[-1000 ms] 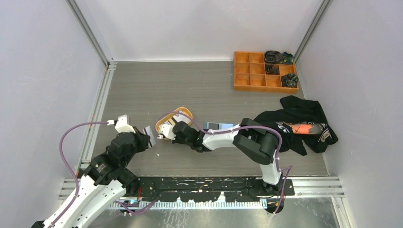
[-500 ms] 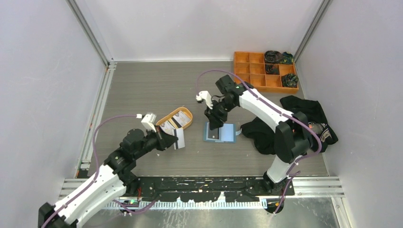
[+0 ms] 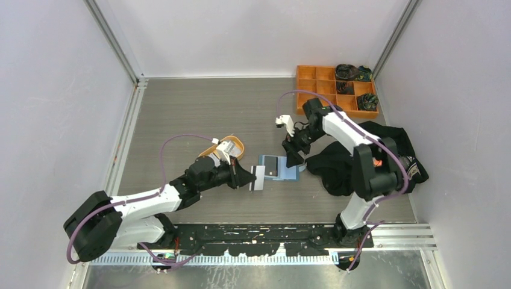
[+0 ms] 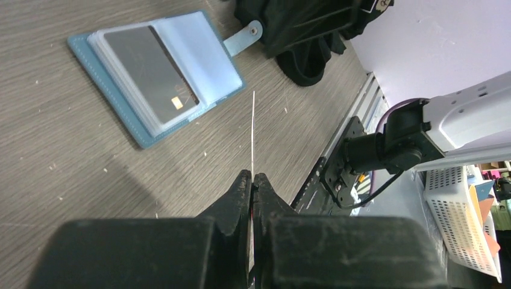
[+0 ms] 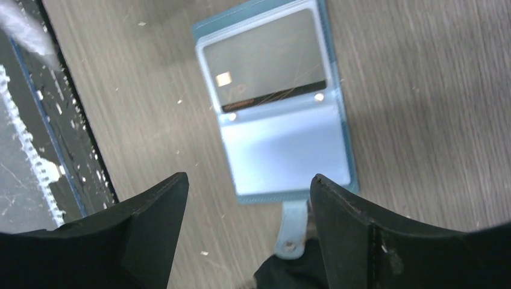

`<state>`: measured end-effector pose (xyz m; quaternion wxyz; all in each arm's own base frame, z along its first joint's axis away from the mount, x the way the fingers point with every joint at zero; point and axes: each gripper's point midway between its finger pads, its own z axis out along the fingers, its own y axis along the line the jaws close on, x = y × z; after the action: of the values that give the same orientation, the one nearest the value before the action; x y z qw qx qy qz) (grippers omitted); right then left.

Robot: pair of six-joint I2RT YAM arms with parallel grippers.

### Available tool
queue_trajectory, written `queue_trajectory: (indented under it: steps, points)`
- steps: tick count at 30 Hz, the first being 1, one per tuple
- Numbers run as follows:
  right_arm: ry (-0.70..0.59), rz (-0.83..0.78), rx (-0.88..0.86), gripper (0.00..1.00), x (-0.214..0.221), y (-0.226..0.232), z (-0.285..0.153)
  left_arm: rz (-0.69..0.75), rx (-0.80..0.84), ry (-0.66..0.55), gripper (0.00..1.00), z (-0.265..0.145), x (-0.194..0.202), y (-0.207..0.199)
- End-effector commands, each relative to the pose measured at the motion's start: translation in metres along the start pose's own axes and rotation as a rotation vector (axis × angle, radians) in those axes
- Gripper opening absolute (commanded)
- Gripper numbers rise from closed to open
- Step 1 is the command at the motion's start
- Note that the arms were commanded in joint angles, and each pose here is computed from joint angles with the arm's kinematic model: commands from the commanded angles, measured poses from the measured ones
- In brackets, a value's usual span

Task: Put the credit cards into the card holder
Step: Move the card holder to the center of the board.

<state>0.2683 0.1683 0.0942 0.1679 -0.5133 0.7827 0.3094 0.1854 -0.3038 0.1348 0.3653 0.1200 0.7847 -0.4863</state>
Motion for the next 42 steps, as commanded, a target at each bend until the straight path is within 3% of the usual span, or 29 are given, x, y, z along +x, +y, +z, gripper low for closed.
queue_trajectory:
  steps: [1,12,18,25,29,35,39,42]
  points:
    - [-0.005,0.018,-0.008,0.78,-0.023,-0.02,0.023,0.056,0.115,-0.149,0.0,0.004,-0.044,-0.037]
    - [0.176,-0.102,0.114,0.77,-0.03,-0.046,0.071,0.044,0.086,-0.157,0.0,-0.013,-0.035,-0.029]
    - [0.21,-0.151,0.045,0.73,-0.029,-0.035,0.086,0.037,0.079,-0.164,0.0,-0.022,-0.03,-0.025]
    - [0.236,-0.223,-0.144,0.57,-0.031,0.01,0.095,-0.005,0.115,-0.142,0.0,-0.026,-0.019,-0.028]
    - [0.211,-0.217,-0.185,0.53,-0.041,0.027,0.096,-0.022,0.151,-0.142,0.0,-0.029,-0.012,-0.037]
    - [0.118,-0.115,0.027,0.57,-0.064,0.002,0.06,-0.075,0.139,-0.161,0.0,-0.028,-0.006,-0.046]
    - [-0.006,-0.235,0.047,0.61,-0.061,0.016,0.021,-0.146,0.065,-0.208,0.0,-0.02,-0.003,-0.042]
    - [-0.11,-0.403,0.038,0.73,-0.052,0.038,-0.006,-0.205,0.004,-0.262,0.0,-0.013,-0.004,-0.037]
